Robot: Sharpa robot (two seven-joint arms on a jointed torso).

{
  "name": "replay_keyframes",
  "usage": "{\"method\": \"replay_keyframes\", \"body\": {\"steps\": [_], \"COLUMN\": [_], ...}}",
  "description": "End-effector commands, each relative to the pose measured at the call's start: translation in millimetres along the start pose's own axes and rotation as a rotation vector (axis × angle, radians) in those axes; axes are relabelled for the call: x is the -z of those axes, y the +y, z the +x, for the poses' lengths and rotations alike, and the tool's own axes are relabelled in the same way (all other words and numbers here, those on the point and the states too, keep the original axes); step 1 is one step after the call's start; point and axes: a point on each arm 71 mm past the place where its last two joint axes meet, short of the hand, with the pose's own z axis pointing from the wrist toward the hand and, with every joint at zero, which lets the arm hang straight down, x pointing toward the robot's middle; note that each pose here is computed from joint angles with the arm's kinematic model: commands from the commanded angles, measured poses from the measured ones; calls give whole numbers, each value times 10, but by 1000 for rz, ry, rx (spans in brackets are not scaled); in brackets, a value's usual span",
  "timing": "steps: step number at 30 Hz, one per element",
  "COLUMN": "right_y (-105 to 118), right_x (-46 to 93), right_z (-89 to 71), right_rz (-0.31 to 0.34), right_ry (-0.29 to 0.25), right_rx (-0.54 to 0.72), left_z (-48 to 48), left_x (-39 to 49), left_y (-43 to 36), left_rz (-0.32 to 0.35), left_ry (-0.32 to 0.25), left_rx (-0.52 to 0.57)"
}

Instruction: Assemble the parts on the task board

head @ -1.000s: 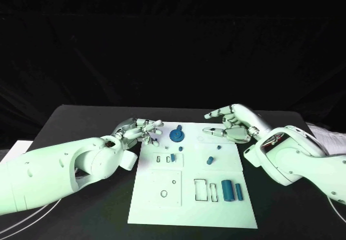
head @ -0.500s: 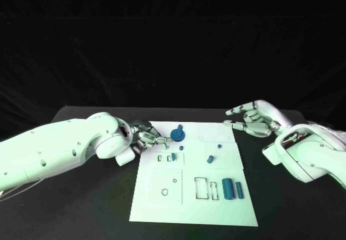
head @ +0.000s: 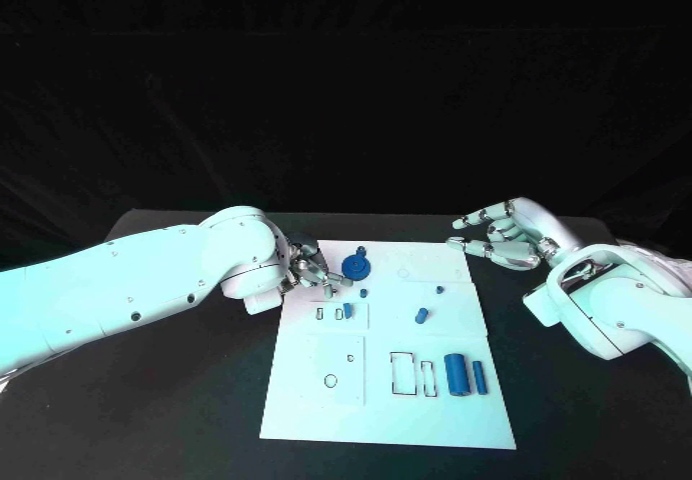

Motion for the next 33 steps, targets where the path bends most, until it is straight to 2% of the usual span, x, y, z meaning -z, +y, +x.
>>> {"method": "replay_keyframes", "body": {"steps": [1,6,12,25,33], "right_y": [-1,6,16,29,30], "right_x": [-6,-14,-18,-23,-24], "right_z": [17,24,30,37,38], "right_rz": [10,8,1,-8,-10], "right_ry": [13,11,10,10,11], "right_rx": [7,12,15,15,15], "left_z": [5,45,93,136,142], "left_x": [-27,-82,-140,-183,-219], "left_y": [-2,-88,-154,-213,-214], "left_rz": [-75,-80,-85,-89,-98], "left_ry": [8,29,62,98,108], "left_rx": [-71,-108,-147,-193,-203]}}
